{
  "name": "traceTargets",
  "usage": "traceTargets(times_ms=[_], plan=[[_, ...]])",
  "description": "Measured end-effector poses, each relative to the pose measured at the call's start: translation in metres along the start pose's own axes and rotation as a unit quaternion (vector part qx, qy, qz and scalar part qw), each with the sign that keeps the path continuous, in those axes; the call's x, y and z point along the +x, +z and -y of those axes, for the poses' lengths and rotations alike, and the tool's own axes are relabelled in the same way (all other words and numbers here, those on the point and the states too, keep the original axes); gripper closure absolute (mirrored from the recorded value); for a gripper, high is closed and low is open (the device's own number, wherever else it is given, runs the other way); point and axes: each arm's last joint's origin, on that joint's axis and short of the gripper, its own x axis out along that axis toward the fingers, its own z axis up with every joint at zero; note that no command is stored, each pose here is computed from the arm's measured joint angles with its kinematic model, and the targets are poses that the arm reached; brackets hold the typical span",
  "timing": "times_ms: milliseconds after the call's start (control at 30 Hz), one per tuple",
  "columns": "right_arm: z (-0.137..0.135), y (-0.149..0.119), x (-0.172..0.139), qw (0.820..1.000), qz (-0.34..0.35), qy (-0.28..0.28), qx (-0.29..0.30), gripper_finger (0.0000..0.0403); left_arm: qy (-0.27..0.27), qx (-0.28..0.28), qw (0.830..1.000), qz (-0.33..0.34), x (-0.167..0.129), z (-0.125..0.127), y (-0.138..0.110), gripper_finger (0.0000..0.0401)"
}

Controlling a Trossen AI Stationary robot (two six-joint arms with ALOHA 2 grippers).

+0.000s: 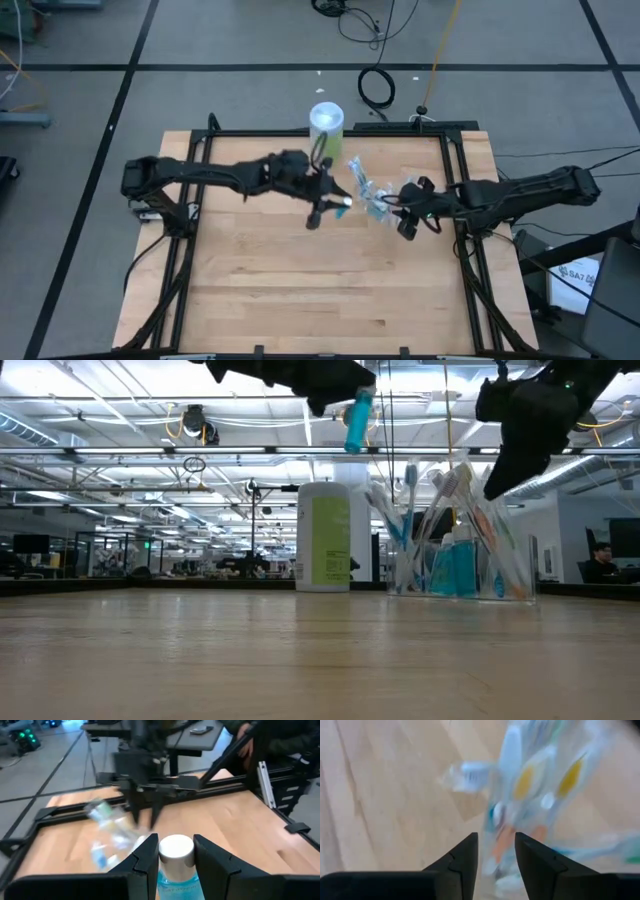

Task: Pick & Place toothbrushing station
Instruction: Put the blue mouthwash into the transparent organizer

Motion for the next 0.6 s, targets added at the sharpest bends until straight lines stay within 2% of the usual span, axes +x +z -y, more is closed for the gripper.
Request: traceTargets(times_ms=[167, 400, 600], plan=[[0.002, 0.004, -0.004, 0.999, 0.041, -0.025, -0.025, 0.0282, -0.003, 0.023, 0.999, 0.023, 0.039, 0.020, -0.014, 0.0297], [-0.001, 0.010, -0.005, 0.996, 0.072, -0.017, -0.058, 0.0282, 0.006, 0.082, 0.991, 0.109, 0.086, 0.041, -0.034, 0.0297], [0.002, 0.011, -0.006, 0.991, 0.097, -0.071, -0.057, 0.0282, 0.042, 0.081, 0.987, 0.134, 0.115, 0.047, -0.063, 0.0297]])
